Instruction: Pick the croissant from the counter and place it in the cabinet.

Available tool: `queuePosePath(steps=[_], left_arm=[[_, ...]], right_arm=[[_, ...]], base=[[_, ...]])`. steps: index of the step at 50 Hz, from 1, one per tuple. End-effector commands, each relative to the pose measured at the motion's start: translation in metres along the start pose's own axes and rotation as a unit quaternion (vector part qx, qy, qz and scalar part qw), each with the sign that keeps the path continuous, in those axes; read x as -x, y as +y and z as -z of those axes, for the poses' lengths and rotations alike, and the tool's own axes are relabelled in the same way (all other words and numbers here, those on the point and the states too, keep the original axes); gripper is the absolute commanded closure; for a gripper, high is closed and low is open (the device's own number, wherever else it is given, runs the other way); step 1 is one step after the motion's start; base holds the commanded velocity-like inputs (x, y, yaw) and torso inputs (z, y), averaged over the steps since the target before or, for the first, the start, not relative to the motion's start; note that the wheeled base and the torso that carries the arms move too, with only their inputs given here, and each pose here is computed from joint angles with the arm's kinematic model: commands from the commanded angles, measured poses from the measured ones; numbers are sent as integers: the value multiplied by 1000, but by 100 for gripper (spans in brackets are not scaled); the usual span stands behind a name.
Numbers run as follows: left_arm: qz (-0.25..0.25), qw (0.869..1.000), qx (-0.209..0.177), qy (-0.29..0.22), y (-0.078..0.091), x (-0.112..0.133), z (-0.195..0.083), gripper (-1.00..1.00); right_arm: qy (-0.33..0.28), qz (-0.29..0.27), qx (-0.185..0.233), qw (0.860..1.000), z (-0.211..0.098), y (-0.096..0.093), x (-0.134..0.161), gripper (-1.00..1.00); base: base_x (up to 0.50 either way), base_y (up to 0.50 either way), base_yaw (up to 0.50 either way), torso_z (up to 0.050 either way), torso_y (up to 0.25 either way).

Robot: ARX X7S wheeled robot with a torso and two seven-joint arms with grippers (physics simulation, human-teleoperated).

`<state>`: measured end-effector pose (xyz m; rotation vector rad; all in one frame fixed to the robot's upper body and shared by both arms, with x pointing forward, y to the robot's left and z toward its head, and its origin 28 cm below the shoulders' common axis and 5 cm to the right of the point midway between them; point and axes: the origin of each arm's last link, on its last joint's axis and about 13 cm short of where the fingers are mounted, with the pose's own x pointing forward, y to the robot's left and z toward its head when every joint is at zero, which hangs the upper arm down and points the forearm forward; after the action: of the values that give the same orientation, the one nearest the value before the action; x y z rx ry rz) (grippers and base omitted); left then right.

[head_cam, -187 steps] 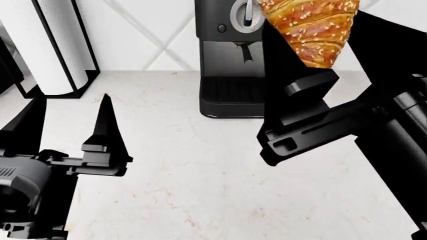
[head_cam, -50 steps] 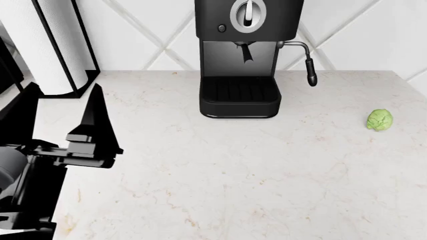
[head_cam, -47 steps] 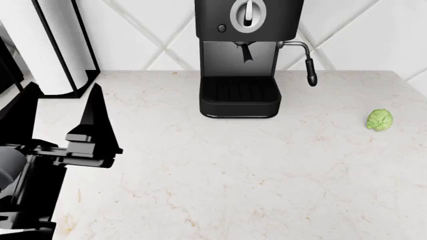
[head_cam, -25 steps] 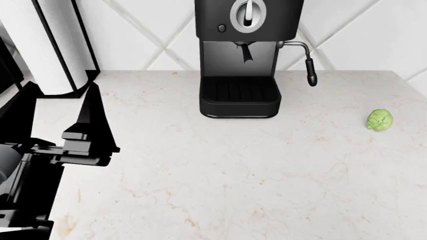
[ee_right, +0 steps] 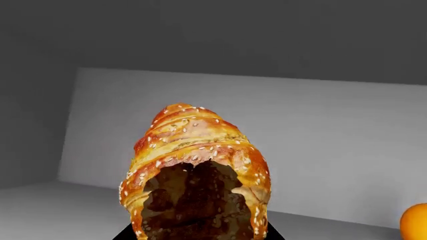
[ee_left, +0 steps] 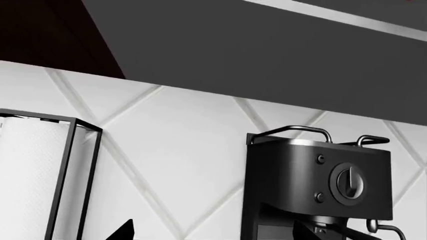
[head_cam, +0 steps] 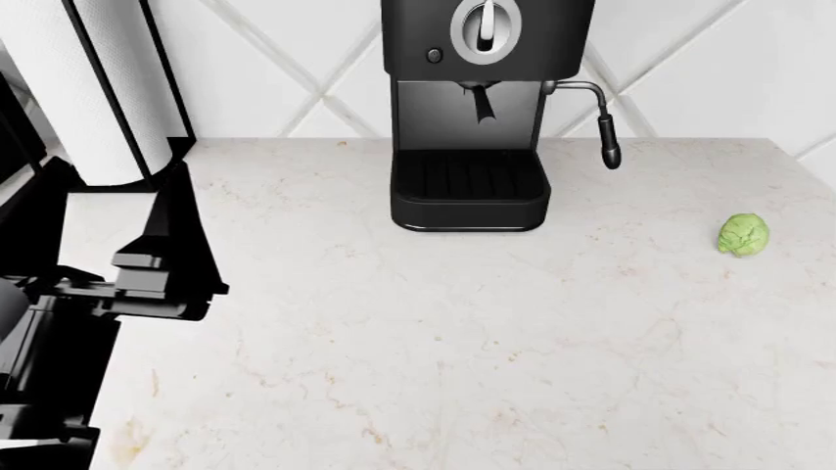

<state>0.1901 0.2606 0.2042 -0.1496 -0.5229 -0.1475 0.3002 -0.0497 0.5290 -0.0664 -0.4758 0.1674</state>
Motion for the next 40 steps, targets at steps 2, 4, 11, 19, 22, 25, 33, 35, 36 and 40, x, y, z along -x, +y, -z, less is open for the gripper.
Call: queuePosePath(steps=[2, 4, 11, 19, 22, 25, 33, 35, 36, 40], left_arm=[[-1, 1000, 2, -1, 1, 0, -1, -100], [-1, 1000, 1, -1, 1, 0, -1, -100], [-1, 1000, 2, -1, 1, 0, -2, -100], [-2, 1000, 4, -2, 2, 2, -3, -100], [-3, 1000, 4, -2, 3, 2, -3, -100], [-3, 1000, 4, -2, 3, 2, -4, -100], [-5, 1000, 4, -2, 3, 2, -4, -100], [-5, 1000, 4, -2, 3, 2, -4, -100], [-6, 1000, 4, -2, 3, 2, -4, -100], [-6, 1000, 4, -2, 3, 2, -4, -100]], right_arm=[[4, 12, 10, 1000, -1, -2, -17, 100], [6, 12, 8, 1000, -1, -2, -20, 100], [13, 15, 10, 1000, -1, -2, -28, 100], [28, 21, 5, 999, 0, -4, -35, 100], [35, 25, 2, 999, 3, -7, -36, 100], [43, 31, 2, 999, 5, -10, -36, 100], [52, 45, 3, 998, 10, -15, -37, 100], [54, 46, 4, 997, 11, -15, -37, 100], [55, 47, 4, 997, 11, -15, -37, 100], [60, 51, 5, 997, 13, -16, -37, 100]], base=[[0, 0, 0, 0, 0], [0, 0, 0, 0, 0], [0, 0, 0, 0, 0], [0, 0, 0, 0, 0], [0, 0, 0, 0, 0], [0, 0, 0, 0, 3], [0, 0, 0, 0, 0], [0, 0, 0, 0, 0], [10, 0, 0, 0, 0], [0, 0, 0, 0, 0]])
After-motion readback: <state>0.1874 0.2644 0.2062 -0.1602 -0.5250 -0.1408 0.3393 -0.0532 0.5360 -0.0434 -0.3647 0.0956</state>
